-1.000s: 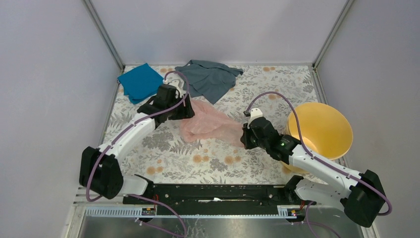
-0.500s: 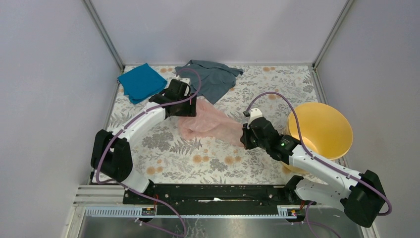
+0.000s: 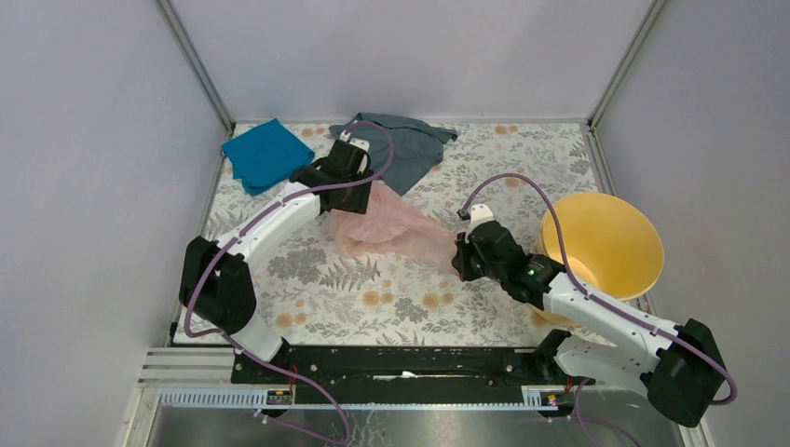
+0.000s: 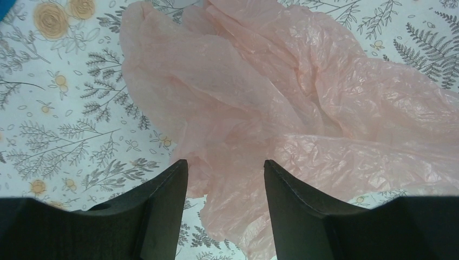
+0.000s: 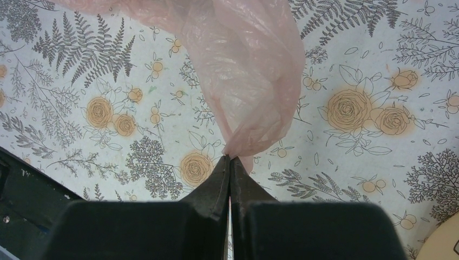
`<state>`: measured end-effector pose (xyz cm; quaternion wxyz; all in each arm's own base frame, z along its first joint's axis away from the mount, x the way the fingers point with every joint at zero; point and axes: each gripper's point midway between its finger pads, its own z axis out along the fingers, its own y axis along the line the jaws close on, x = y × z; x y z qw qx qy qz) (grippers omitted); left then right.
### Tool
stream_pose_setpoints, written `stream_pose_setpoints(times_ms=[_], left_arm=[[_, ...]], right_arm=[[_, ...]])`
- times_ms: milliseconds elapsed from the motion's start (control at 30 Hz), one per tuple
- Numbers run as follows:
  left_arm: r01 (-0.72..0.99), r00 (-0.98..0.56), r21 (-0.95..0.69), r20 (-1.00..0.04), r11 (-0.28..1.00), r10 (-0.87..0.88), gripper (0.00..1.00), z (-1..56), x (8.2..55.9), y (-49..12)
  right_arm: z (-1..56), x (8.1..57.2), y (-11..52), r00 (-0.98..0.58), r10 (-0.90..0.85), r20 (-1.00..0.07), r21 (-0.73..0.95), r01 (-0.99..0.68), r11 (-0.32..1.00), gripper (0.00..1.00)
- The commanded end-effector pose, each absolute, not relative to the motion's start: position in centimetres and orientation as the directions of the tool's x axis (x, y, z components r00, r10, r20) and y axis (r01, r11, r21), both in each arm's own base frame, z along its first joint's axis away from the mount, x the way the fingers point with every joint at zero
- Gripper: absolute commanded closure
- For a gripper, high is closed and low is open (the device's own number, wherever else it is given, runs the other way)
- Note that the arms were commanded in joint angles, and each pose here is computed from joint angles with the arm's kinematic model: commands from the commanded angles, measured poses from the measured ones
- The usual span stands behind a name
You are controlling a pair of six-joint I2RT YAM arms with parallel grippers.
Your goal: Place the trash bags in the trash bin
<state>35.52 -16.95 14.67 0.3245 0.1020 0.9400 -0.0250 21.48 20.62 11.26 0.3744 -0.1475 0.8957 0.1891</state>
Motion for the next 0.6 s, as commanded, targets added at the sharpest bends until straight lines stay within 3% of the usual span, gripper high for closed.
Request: stream_pose_setpoints(times_ms=[0, 167, 367, 567], left_arm=[[0.242, -0.740, 0.051, -0.636, 0.969, 0.218, 0.35, 16.0, 36.1, -16.6], [0.272, -0.762, -0.063, -0.623, 0.960, 0.175, 0.24, 15.1, 36.8, -16.7], [0.304, -0.818, -0.266, -0.565, 0.915, 0.108, 0.24, 13.2, 37.1, -18.2], [0.290, -0.849, -0.322, -0.522, 0.901, 0.087, 0.29, 11.3, 37.1, -18.1]], right_arm=[[11.7, 21.7, 21.3, -0.665, -0.113, -0.739, 0.247, -0.423, 0.872, 1.00], [11.6, 21.6, 21.3, -0.668, -0.119, -0.734, 0.249, -0.427, 0.869, 1.00], [11.7, 21.6, 21.6, -0.667, -0.117, -0.735, 0.255, -0.432, 0.865, 1.00], [11.5, 21.5, 21.6, -0.671, -0.115, -0.732, 0.262, -0.434, 0.862, 1.00]])
